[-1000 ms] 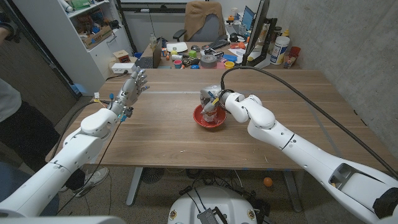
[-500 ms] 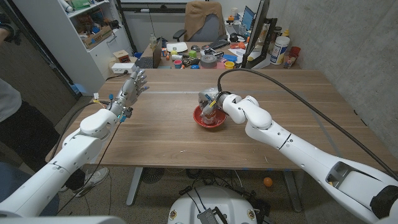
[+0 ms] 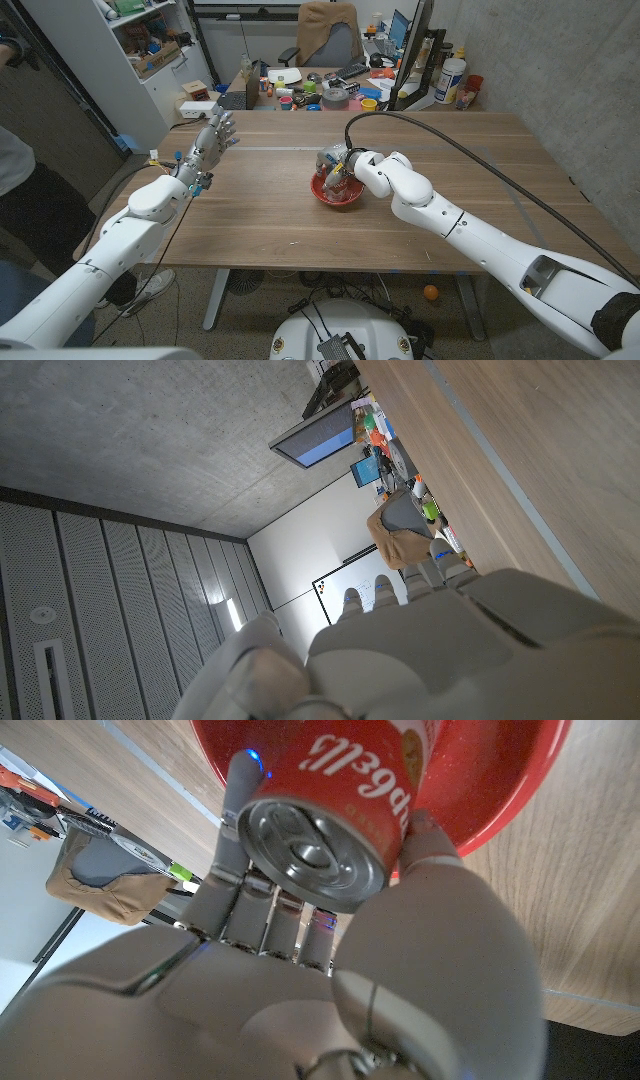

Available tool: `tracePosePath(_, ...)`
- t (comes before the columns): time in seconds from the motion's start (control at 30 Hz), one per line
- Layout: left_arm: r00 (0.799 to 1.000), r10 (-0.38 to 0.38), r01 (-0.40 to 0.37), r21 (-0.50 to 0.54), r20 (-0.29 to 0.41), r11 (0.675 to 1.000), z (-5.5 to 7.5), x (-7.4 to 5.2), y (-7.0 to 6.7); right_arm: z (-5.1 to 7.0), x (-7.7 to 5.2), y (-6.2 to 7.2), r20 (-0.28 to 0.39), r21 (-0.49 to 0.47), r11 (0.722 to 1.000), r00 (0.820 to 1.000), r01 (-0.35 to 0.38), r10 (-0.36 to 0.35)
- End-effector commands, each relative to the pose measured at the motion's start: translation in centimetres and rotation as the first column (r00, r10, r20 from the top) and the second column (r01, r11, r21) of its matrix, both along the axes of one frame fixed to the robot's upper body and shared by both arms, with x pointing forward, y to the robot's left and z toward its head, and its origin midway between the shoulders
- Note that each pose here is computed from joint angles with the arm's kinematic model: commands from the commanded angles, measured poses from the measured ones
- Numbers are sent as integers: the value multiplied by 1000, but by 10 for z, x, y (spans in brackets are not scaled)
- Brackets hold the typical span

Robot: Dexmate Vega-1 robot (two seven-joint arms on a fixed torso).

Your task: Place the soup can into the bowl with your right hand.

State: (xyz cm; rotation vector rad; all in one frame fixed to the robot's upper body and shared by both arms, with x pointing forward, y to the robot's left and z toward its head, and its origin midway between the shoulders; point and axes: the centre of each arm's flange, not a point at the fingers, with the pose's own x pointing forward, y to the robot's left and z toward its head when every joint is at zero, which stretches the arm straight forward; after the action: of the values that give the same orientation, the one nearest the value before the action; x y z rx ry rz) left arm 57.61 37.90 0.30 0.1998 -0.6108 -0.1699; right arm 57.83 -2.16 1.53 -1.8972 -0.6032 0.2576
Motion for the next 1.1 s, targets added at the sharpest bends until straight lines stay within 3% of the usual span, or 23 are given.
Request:
tracePosePath(0.03, 1000, -3, 4, -3, 3, 1000, 0, 0, 1, 1, 4, 5, -39, -59, 997, 998, 46, -48)
tracePosePath(0.3, 1000, -5, 5, -2, 2, 1000, 0, 2, 2, 2, 6, 5, -63, -73, 995, 995, 74, -78)
tracePosePath(0.47, 1000, -6, 6, -2, 3, 1000, 1, 2, 1, 4, 9, 1, -130, -35, 998, 990, 46, -51)
tracePosePath(0.73, 1000, -8, 8, 2, 0, 1000, 1, 3, 1, 7, 7, -3, -121, -27, 999, 992, 36, -39)
tracePosePath(1.1, 1000, -8, 8, 4, -1, 1000, 1, 3, -1, 20, -2, -8, -65, 5, 1000, 998, 17, -16)
